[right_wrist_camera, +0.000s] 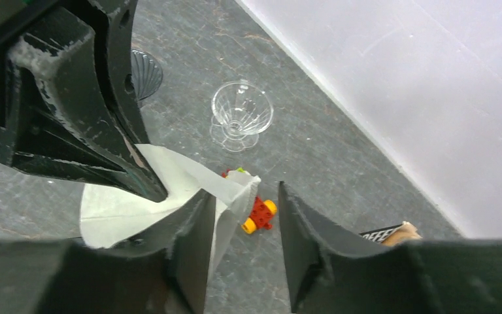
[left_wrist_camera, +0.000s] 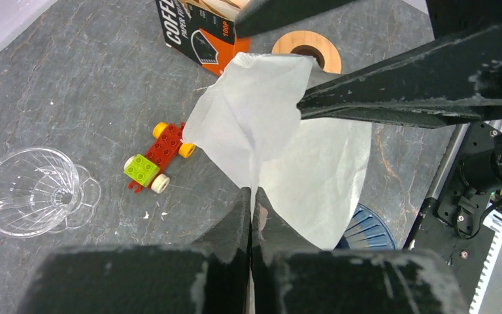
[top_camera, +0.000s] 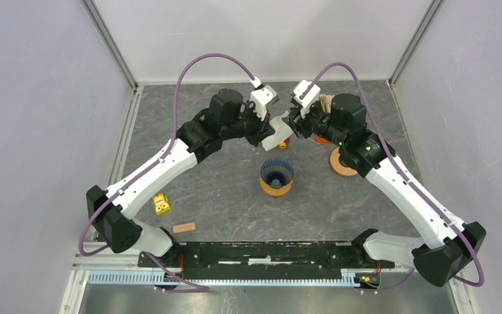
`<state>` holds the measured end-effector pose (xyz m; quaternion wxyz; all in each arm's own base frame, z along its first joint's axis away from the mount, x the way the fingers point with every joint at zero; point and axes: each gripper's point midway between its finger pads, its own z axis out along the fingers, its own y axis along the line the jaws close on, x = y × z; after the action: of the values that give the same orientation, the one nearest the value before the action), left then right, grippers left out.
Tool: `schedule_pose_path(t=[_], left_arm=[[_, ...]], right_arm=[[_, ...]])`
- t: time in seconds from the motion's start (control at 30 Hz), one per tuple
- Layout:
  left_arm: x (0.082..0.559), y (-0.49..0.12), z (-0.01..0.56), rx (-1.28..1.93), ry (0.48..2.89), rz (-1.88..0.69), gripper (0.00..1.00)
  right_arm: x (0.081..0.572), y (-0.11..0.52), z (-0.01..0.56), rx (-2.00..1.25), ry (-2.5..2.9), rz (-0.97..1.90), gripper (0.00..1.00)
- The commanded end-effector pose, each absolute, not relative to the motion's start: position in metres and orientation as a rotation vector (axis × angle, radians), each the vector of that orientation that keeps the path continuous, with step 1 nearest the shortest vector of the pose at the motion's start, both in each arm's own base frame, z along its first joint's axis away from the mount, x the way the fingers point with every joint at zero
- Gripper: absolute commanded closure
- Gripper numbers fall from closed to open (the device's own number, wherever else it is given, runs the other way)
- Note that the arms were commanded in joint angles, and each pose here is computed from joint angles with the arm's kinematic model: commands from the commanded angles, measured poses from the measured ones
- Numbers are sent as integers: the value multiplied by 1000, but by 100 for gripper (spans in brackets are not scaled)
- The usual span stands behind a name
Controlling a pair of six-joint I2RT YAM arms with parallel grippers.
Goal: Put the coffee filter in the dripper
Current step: Place the coffee filter in the coffee dripper.
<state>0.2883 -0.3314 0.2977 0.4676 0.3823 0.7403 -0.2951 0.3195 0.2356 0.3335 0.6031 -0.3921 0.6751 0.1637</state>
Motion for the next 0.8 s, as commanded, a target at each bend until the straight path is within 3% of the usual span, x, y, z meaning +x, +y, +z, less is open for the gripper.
schedule_pose_path(t=[0.0, 0.13, 0.37, 0.77], left_arm=[[286, -331, 324, 949, 1720, -720, 98], [286, -326, 323, 981, 1708, -675, 98], [285, -325, 325, 1035, 1674, -607, 98], [281, -321, 322, 1094, 1638, -535, 98]], right_arm=[[316, 226, 359, -884, 1481, 358, 48], [314, 220, 369, -892, 1462, 334, 36], [310, 230, 361, -919, 1474, 411, 31], [319, 229, 339, -934, 1518, 375, 40]])
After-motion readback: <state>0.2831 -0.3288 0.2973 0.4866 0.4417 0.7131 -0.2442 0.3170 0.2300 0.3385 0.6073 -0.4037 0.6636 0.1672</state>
